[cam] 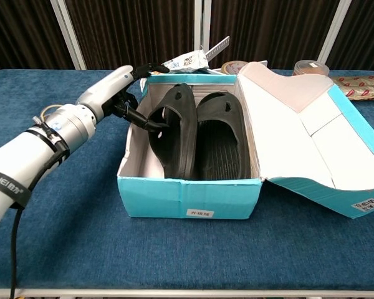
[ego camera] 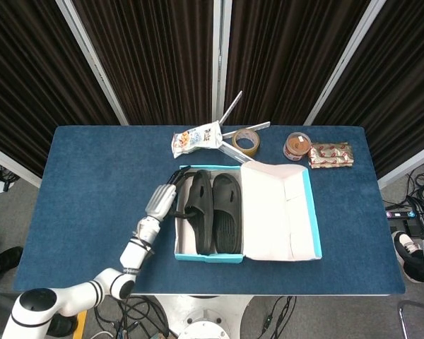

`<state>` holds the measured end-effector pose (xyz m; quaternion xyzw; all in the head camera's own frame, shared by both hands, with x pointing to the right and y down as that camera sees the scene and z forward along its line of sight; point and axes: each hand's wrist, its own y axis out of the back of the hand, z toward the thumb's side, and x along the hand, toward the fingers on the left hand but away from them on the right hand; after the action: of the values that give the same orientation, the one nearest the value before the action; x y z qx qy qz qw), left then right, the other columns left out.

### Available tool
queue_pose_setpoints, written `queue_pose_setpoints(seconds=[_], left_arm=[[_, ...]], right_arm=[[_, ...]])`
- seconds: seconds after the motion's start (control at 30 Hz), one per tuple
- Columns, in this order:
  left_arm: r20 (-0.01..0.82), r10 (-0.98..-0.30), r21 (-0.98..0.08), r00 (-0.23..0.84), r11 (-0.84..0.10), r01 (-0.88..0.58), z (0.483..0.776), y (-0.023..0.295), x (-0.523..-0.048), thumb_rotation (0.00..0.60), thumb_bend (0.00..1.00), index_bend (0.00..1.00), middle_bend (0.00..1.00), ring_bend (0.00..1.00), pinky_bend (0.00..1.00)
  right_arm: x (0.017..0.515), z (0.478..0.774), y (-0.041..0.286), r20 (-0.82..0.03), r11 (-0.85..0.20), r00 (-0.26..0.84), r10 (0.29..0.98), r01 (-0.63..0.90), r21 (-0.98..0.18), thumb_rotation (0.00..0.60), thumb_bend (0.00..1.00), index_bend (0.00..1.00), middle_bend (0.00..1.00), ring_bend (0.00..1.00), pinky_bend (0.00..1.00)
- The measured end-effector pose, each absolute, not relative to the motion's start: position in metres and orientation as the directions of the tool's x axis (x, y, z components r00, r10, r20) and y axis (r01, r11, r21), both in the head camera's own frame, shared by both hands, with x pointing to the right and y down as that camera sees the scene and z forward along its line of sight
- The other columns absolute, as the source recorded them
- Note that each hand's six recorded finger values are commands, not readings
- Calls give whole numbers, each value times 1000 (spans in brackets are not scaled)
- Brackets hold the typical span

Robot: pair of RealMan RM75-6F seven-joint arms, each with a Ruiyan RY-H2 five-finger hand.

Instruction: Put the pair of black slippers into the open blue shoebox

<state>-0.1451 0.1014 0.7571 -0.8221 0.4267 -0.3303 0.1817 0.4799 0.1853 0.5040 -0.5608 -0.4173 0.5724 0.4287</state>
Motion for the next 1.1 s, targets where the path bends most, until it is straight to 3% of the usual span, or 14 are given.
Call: queue_pose_setpoints(seconds=[0.2, 0.33, 0.47, 0.57, 0.7, 0.87, 1.1], left_arm=[[389, -788, -648, 478, -602, -466, 735, 97, -145, 600, 1, 118, 24, 0, 228], [392, -755, -660, 526, -629, -411, 711, 97, -146, 600, 11, 188, 91, 0, 225], [391, -712, -704, 583, -640, -309, 687, 96, -148, 600, 208, 240, 155, 0, 212], [407, -669, -735, 622, -644, -211, 684, 97, -141, 600, 328, 252, 159, 0, 205], [445, -603, -747, 662, -658, -97, 685, 100, -129, 600, 397, 263, 168, 0, 191], [491, -548, -750, 677, -661, 10, 689, 104, -121, 600, 418, 277, 195, 0, 182], [541, -531, -759, 652, -643, 107, 698, 109, -123, 600, 416, 303, 226, 0, 171]], right_arm=[[481, 502, 187, -279, -279, -3, 960, -22, -960, 600, 128, 0, 117, 5, 77], [482, 503, 188, -282, -282, -3, 959, -20, -959, 600, 127, 0, 117, 5, 77], [480, 505, 187, -285, -285, 3, 958, -18, -958, 600, 127, 0, 117, 5, 77], [479, 504, 187, -285, -285, 5, 959, -19, -958, 600, 128, 0, 117, 5, 77], [480, 504, 187, -284, -284, 1, 959, -20, -959, 600, 128, 0, 117, 5, 77], [481, 505, 188, -287, -287, -3, 958, -18, -958, 600, 127, 0, 117, 5, 77], [482, 506, 188, -291, -291, -5, 957, -17, -956, 600, 128, 0, 117, 5, 77]])
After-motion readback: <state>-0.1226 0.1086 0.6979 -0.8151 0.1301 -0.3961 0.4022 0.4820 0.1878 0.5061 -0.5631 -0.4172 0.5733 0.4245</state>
